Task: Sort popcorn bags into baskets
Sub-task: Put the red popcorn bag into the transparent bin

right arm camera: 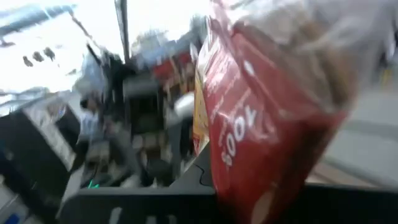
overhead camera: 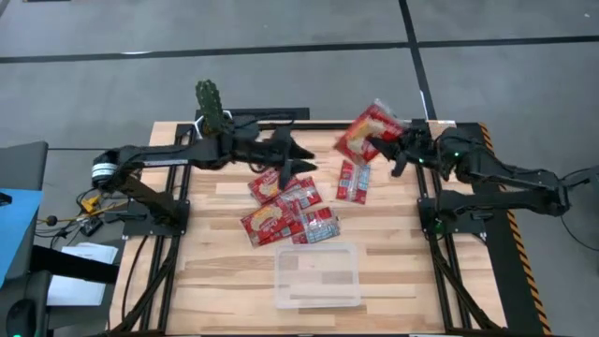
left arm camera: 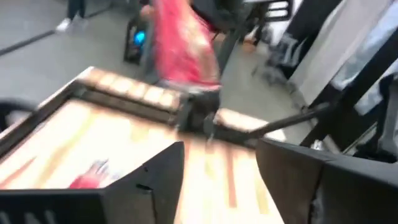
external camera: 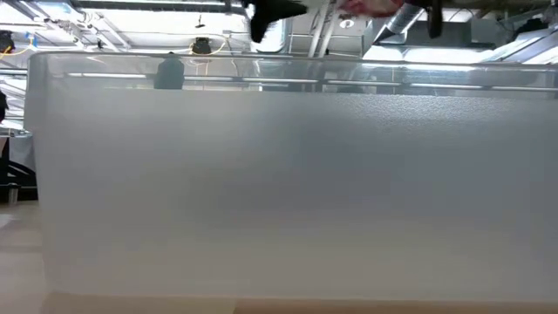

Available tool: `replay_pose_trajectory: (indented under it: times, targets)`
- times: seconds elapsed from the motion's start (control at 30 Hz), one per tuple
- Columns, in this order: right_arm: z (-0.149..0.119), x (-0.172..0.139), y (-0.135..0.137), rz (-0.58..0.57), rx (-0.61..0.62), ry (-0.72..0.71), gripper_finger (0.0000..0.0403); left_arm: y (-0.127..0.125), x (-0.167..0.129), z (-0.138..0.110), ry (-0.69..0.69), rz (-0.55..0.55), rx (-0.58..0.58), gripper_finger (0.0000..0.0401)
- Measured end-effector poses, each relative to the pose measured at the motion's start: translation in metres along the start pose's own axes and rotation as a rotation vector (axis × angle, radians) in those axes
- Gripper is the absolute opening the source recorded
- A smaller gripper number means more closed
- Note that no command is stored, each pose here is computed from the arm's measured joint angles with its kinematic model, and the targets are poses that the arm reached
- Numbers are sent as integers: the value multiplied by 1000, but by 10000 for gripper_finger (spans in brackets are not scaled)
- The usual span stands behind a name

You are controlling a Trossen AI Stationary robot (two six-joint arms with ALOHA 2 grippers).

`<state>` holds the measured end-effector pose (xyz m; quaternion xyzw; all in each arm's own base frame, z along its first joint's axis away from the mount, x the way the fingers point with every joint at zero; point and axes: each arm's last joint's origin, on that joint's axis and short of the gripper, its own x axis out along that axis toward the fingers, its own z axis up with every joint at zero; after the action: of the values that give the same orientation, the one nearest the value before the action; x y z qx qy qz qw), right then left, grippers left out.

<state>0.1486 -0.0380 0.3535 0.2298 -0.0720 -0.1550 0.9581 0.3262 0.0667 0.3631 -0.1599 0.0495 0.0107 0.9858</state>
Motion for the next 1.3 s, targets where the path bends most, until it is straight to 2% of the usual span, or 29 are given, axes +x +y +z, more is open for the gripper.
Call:
replay_pose_trajectory:
  times: [0.1, 0.2, 0.3, 0.43, 0.6, 0.83, 0.97, 1.17, 1.3]
  targets:
    - [-18, -5, 4, 8, 64, 183, 21, -5, -28, 10, 36, 82, 27, 205]
    - [-41, 1, 18, 56, 119, 343, 21, -12, -55, 22, 10, 163, 57, 206]
    - [-64, 12, 39, 99, 154, 438, 21, -19, -78, 33, -45, 207, 74, 202]
    - [-99, 26, 69, 119, 208, 492, 21, -28, -102, 42, -84, 193, 80, 198]
    - [-146, 38, 103, 114, 299, 477, 21, -35, -122, 44, -77, 182, 80, 197]
    - [-212, 49, 127, 95, 403, 468, 23, -38, -134, 43, -53, 167, 69, 197]
    - [-244, 56, 139, 73, 404, 532, 22, -37, -135, 40, -19, 176, 51, 197]
    - [-273, 74, 162, 85, 396, 605, 29, -36, -136, 35, 35, 186, 30, 197]
    - [-291, 88, 168, 26, 366, 641, 28, -35, -137, 32, 59, 192, 26, 197]
